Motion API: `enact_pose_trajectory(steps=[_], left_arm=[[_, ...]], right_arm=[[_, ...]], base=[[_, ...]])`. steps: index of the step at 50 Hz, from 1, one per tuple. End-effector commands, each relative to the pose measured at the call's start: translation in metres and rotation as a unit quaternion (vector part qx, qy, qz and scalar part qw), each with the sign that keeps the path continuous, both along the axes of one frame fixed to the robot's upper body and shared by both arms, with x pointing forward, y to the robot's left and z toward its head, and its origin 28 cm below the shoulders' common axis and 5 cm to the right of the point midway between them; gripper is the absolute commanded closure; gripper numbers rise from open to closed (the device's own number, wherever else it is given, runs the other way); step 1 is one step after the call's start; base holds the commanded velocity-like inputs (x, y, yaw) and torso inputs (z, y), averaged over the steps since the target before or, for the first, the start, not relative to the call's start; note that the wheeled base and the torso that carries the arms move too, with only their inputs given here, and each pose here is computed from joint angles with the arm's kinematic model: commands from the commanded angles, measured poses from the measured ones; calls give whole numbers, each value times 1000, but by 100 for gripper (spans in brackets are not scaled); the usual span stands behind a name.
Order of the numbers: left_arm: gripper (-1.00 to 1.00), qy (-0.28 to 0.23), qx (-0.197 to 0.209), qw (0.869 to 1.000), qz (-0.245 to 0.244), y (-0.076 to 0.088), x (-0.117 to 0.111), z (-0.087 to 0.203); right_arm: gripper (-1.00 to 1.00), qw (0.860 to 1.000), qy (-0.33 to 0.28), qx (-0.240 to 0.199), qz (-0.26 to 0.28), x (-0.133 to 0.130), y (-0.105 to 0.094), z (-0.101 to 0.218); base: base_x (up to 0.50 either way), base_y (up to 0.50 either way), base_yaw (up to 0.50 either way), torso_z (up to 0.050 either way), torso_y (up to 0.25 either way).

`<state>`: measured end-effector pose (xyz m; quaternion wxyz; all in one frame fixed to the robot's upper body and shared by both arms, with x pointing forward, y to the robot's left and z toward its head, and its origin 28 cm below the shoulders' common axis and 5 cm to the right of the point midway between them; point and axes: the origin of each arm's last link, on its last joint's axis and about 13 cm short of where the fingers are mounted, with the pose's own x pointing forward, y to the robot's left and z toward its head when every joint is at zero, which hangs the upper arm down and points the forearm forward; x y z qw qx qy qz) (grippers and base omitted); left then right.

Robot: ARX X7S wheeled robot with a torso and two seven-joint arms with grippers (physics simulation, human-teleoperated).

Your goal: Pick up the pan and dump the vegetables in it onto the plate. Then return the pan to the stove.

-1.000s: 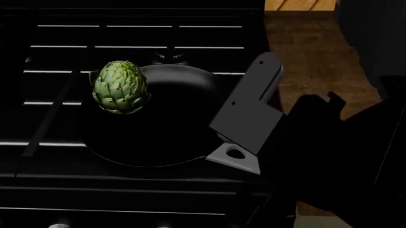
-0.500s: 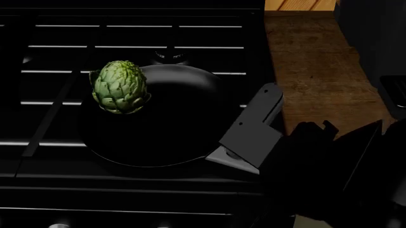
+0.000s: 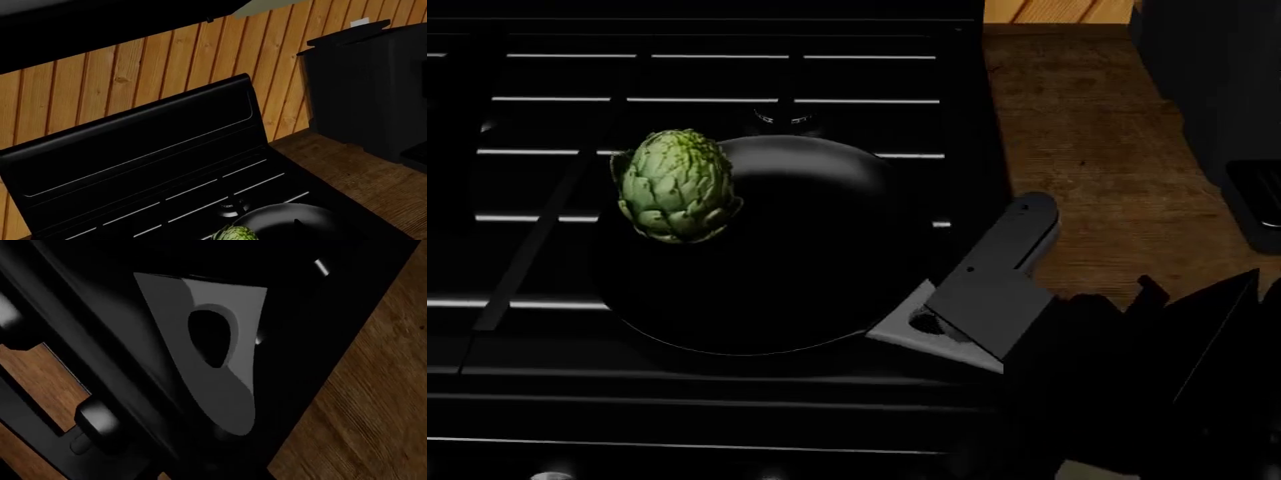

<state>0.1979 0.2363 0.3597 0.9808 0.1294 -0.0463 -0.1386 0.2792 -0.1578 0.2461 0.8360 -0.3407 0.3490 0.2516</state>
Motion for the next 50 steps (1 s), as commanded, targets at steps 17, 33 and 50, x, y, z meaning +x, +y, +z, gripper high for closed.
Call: enact_pose_trajectory(steps=[17,33,50], left_arm=[[-100,-10,-11,1000,13,8,-11,4],[-100,-15,-17,1000,19,11,-17,4],[-100,-26,-25,999,20,14,-23,9]], right_arm=[[100,988,-143,57,-23,-18,-3,47],[100,976,-200,82,-14,-37,-1,72],[100,967,-236,95,-16,-56,-6,97]], base=[[3,0,2,-1,0],[0,0,0,0,2],[0,0,0,0,3]])
